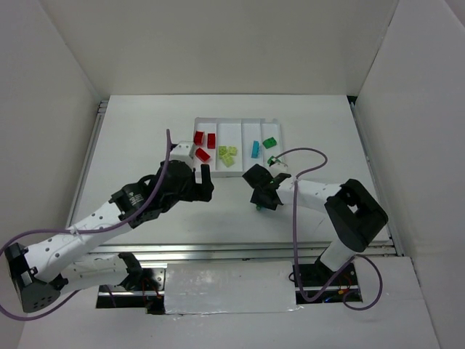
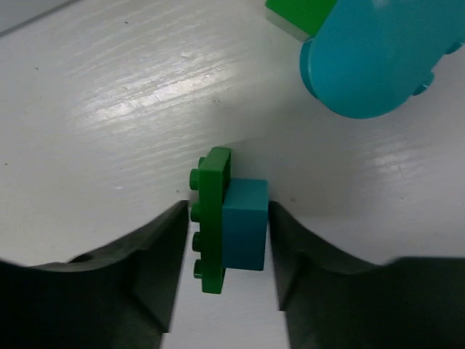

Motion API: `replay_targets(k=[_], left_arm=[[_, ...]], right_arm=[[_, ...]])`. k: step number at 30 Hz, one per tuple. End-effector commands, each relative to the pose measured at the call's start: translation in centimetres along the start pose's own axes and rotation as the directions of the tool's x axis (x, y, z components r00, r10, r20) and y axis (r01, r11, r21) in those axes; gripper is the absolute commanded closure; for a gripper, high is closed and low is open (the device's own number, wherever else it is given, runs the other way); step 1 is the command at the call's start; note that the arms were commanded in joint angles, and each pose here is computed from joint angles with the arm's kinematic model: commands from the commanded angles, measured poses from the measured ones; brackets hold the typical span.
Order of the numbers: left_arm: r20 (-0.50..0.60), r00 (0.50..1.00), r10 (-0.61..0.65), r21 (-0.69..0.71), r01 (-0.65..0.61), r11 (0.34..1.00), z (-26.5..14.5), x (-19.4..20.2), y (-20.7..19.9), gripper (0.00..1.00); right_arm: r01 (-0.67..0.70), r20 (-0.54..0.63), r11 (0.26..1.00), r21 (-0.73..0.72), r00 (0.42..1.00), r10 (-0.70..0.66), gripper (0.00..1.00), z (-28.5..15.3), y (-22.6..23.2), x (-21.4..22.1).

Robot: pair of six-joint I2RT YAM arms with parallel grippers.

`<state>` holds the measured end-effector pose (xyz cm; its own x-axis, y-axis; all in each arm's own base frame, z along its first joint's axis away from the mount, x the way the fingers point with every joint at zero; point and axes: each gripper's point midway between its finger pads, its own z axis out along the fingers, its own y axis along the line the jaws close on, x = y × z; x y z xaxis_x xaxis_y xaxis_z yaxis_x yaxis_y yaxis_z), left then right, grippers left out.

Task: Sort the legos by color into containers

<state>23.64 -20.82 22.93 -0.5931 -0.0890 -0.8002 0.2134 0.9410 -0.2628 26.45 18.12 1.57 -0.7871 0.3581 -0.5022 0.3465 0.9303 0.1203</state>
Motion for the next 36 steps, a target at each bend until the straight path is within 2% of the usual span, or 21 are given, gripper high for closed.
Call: replay_targets(k=[1, 2, 4, 5, 6, 7, 8, 11, 12, 14, 19, 22, 27, 33, 36], left_arm=[[-0.022, 1.000, 0.005, 0.009, -0.005, 1.000, 0.4, 1.3, 0.1, 0.01], [-0.027, 1.000, 0.006, 0.014, -0.006, 1.000, 0.5, 1.5, 0.0, 0.00], [-0.044, 0.999, 0.005, 0.019, -0.005, 1.000, 0.8, 2.2, 0.0, 0.00], [-0.053, 0.999, 0.000, 0.027, 0.002, 1.000, 0.9, 2.5, -0.2, 0.01], [-0.063, 0.998, -0.024, 0.021, 0.025, 0.999, 1.1, 3.1, 0.0, 0.00], [-0.065, 0.997, -0.041, 0.022, 0.042, 0.999, 1.2, 3.3, -0.1, 0.00], [-0.052, 0.997, -0.065, 0.036, 0.067, 0.997, 1.2, 3.1, -0.3, 0.01], [-0.053, 0.989, -0.140, 0.086, 0.144, 0.986, 1.3, 3.7, -1.1, 0.01], [-0.070, 0.983, -0.169, 0.129, 0.177, 0.976, 1.0, 3.8, -2.0, 0.01], [-0.070, 0.975, -0.211, 0.192, 0.220, 0.956, 0.9, 3.4, -3.3, 0.00], [-0.133, 0.942, -0.309, 0.354, 0.337, 0.872, -0.4, 2.9, -6.8, 0.01], [-0.176, 0.924, -0.339, 0.433, 0.382, 0.816, -0.9, 2.8, -8.6, 0.02], [-0.255, 0.907, -0.334, 0.538, 0.420, 0.731, -1.5, 3.0, -11.5, 0.04], [-0.304, 0.896, -0.324, 0.557, 0.443, 0.703, -1.3, 4.0, -12.5, 0.09], [-0.313, 0.895, -0.317, 0.565, 0.444, 0.696, -1.3, 4.3, -12.6, 0.25]], right_arm=[[-0.009, 0.032, 0.997, -0.071, 0.999, 0.012, 0.50, -0.2, 3.0, -0.6], [0.006, 0.033, 0.997, -0.076, 0.999, -0.003, 0.59, -0.4, 3.1, -0.3], [0.019, 0.045, 0.995, -0.096, 0.999, -0.014, 0.65, -1.0, 3.4, -0.3], [0.031, 0.058, 0.994, -0.106, 0.998, -0.025, 0.73, -1.4, 3.6, -0.3], [0.056, 0.076, 0.989, -0.135, 0.996, -0.046, 0.90, -2.2, 4.0, -0.2], [0.068, 0.091, 0.986, -0.154, 0.994, -0.055, 0.98, -2.8, 4.2, -0.2], [0.114, 0.110, 0.978, -0.178, 0.989, -0.095, 1.00, -3.4, 4.5, -0.2], [0.233, 0.207, 0.927, -0.294, 0.962, -0.176, 1.00, -6.2, 5.7, 0.1], [0.273, 0.251, 0.888, -0.370, 0.950, -0.187, 1.00, -8.2, 6.6, 0.5], [0.378, 0.325, 0.818, -0.433, 0.912, -0.250, 1.00, -10.4, 7.2, 1.0], [0.481, 0.446, 0.605, -0.635, 0.867, -0.221, 1.00, -17.3, 8.4, 2.1], [0.509, 0.488, 0.527, -0.680, 0.851, -0.192, 1.00, -20.0, 8.3, 2.2], [0.531, 0.527, 0.507, -0.679, 0.833, -0.167, 1.00, -22.3, 8.4, 1.5], [0.558, 0.554, 0.502, -0.661, 0.814, -0.175, 1.00, -23.6, 8.9, 1.6], [0.556, 0.561, 0.508, -0.658, 0.812, -0.162, 1.00, -23.8, 9.0, 1.4]])
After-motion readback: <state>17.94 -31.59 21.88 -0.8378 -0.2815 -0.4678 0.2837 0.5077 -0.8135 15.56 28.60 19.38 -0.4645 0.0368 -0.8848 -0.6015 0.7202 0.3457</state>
